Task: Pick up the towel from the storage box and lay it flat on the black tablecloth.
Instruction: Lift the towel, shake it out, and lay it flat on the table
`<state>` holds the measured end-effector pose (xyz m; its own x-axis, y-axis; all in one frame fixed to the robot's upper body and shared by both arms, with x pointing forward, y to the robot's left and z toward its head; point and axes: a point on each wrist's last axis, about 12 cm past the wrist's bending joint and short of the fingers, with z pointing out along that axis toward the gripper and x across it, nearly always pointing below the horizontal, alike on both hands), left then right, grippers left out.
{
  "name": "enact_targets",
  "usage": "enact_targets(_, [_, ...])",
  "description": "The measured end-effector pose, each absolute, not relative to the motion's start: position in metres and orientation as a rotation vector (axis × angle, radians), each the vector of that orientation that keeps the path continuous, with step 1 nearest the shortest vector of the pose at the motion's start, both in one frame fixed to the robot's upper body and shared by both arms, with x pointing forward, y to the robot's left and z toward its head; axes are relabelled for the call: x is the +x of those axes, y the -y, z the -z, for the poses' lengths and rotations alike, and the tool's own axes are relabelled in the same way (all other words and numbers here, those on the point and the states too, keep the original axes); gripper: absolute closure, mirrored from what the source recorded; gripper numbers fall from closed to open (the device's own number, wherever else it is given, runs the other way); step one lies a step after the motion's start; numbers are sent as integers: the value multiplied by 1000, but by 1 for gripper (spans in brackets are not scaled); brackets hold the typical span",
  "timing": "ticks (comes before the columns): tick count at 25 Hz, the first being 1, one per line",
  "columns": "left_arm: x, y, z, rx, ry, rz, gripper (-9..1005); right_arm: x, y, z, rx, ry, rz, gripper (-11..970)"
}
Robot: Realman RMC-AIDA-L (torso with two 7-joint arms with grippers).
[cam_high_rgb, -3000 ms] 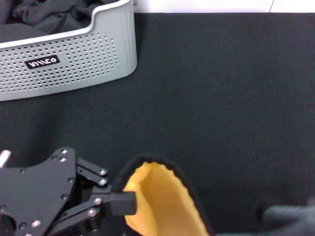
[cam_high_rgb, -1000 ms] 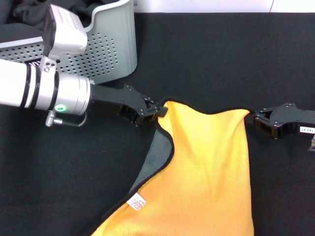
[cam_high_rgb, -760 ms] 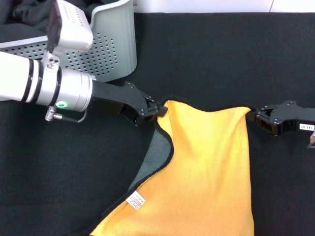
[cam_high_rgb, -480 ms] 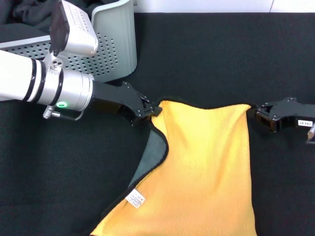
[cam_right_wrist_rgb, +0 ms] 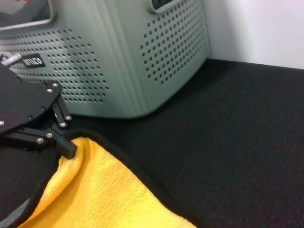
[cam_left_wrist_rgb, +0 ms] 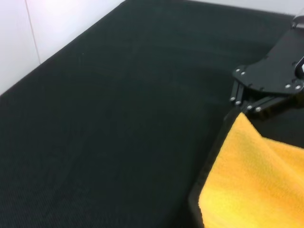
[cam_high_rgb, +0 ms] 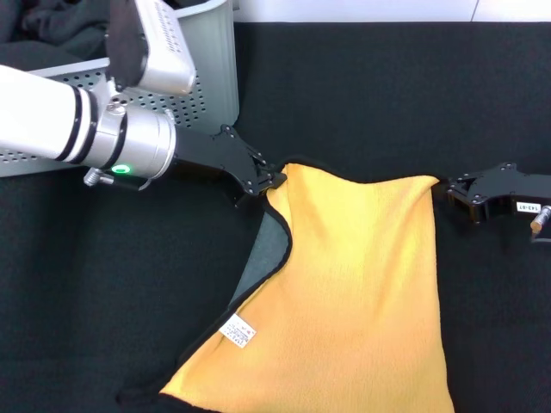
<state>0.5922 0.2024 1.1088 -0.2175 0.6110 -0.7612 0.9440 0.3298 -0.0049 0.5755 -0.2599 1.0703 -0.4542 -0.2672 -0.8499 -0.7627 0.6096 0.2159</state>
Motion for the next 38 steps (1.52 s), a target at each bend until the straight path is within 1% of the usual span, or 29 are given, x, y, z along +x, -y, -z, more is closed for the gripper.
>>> enact_targets(7, [594,-196,-1113,1457,-1879,449,970,579,259,-1070,-815,-2016,-734,901])
enact_targets(14, [597,-194,-1120,1489,-1830,353,969,581,260,-1070,-806,-2021,-711,900])
enact_targets(23, [600,-180,-1107,1567,-1776,143,968,584,262,-1068,-791,-2030,-678,899])
enact_targets(38, [602,-183,-1107,1555,-1757,87,966,589,260,-1072,-792,-2019,-669,897])
